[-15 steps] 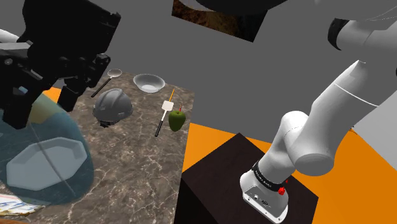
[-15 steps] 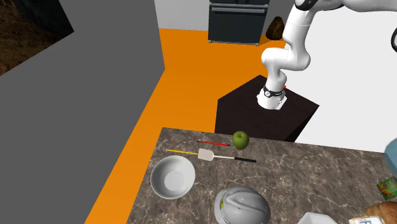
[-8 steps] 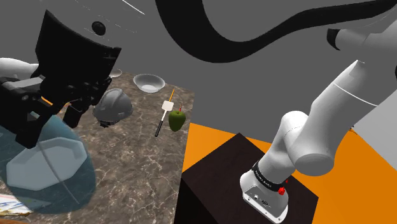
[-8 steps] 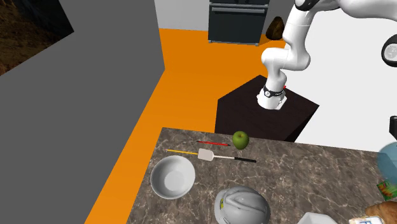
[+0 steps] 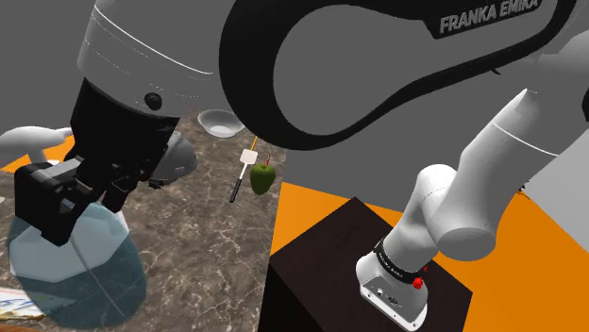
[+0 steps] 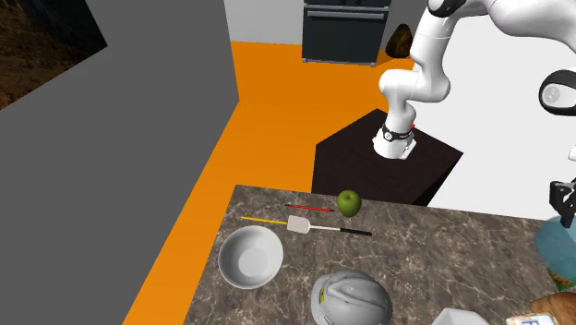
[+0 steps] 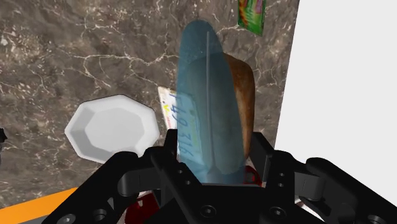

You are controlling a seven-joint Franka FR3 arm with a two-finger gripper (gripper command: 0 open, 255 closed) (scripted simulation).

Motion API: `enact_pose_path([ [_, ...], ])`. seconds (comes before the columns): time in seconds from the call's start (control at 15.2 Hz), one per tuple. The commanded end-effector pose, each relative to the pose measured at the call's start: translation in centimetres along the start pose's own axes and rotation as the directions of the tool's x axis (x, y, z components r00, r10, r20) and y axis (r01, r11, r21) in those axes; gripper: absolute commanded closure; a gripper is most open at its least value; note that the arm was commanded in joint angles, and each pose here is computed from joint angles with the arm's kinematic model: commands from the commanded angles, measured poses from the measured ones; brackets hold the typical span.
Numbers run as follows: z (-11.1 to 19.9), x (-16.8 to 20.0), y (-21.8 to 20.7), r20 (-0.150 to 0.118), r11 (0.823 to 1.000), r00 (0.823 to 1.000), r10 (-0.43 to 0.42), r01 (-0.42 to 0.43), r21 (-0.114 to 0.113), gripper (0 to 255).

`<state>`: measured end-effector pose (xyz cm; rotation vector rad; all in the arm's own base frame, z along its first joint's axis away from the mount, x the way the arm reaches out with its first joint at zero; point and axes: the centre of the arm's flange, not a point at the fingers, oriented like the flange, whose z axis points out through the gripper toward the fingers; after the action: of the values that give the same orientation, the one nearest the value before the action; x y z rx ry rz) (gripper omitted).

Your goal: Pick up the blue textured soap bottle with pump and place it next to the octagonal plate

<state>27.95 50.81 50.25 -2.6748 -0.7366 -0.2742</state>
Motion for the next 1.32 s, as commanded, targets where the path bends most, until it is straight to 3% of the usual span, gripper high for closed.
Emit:
enact_pose_path([
  [0.0, 1.1, -0.2, 0.3, -0.001, 1.0, 1.0, 0.0, 0.0, 0.0, 255],
  [1.25, 10.3, -3.0, 3.1, -0.001, 1.0, 1.0, 0.0, 0.0, 0.0, 255],
])
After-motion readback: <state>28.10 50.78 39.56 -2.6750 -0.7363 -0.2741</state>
